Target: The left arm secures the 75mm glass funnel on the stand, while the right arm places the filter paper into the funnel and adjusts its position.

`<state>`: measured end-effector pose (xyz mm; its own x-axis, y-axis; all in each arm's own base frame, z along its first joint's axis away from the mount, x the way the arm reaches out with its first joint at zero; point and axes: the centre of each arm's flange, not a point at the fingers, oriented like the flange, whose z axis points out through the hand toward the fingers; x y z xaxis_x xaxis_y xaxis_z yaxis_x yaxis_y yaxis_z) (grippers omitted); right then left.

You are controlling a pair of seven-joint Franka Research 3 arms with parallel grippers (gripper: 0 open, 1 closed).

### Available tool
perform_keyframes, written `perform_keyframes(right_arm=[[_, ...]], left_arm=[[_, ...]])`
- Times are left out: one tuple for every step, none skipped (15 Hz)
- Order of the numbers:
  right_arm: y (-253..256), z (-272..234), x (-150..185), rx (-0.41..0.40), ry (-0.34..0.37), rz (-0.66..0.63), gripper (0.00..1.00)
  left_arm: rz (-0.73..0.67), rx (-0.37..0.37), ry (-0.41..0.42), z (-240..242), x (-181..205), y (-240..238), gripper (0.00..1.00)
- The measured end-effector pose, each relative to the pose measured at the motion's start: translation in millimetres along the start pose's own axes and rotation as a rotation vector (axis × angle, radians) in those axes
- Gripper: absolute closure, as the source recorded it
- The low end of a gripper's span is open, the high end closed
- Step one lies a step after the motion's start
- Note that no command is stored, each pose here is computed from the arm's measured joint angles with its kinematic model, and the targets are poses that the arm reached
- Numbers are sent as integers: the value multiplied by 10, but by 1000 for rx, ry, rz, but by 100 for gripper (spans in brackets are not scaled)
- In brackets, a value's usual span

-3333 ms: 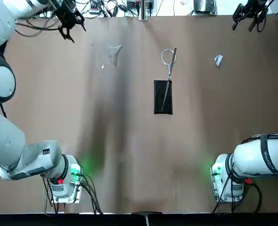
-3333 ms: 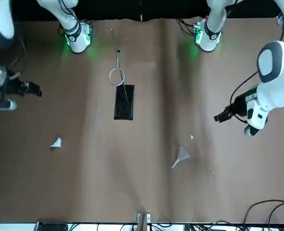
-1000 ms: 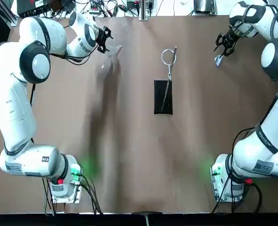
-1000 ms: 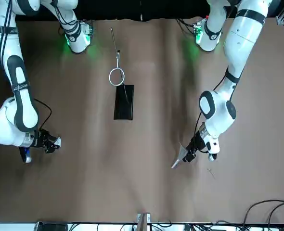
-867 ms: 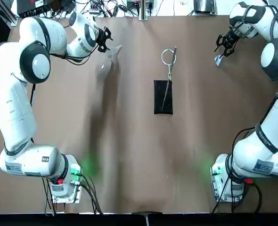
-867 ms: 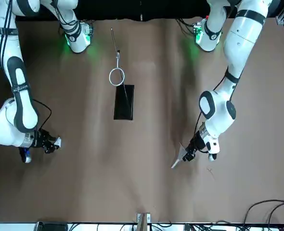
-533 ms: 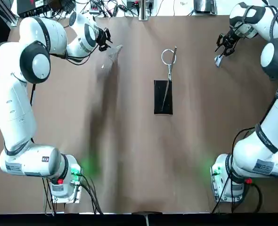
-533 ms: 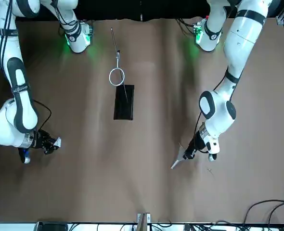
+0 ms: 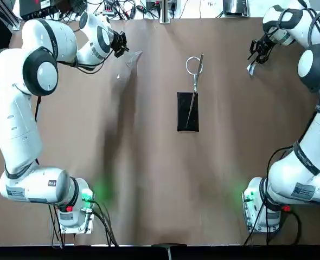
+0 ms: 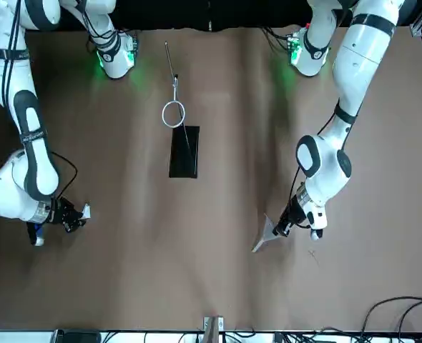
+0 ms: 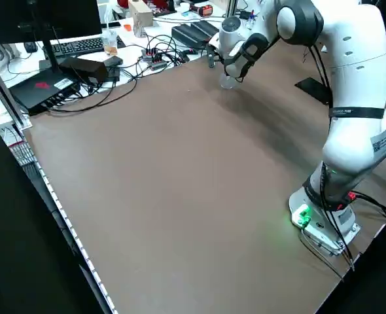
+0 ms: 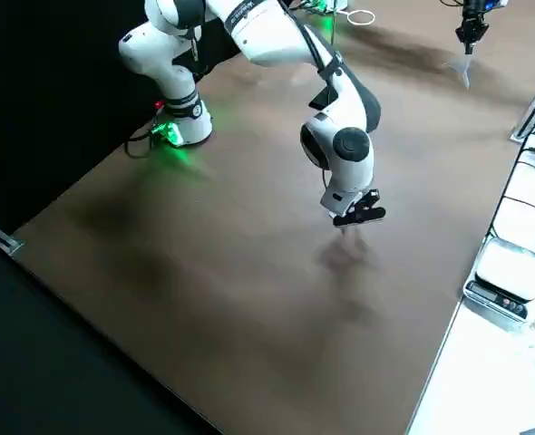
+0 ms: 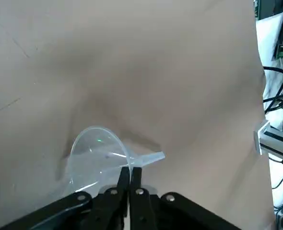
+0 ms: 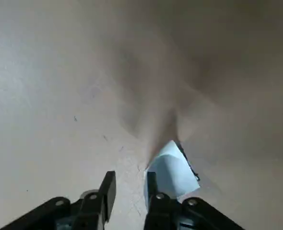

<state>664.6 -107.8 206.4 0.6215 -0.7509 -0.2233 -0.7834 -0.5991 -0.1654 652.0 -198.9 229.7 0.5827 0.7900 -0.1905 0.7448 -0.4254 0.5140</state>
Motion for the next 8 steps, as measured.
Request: perform_keyframes(right_arm=[[0,5,2,0,0,1,67],[1,10,4,-1,-1,1,67],[1,13,5,-1,-1,1,67],[2,14,6,-1,-1,1,66],[1,13,7,-1,0,1,66],[1,13,7,-1,0,1,66],[2,14,7,-1,-1,2,67],[6,18,9,-2,-1,2,67]], left_arm=[[0,-1,0,-4,0,4,97],[1,-3,1,-17,-1,14,97],[0,-5,3,-42,-3,27,97],[-4,-9,6,-86,-7,41,97],[-9,-11,6,-144,-20,65,97],[-14,-8,-4,-220,-42,104,97],[-14,0,-22,-314,-66,154,97],[-8,11,-46,-433,-88,213,97]])
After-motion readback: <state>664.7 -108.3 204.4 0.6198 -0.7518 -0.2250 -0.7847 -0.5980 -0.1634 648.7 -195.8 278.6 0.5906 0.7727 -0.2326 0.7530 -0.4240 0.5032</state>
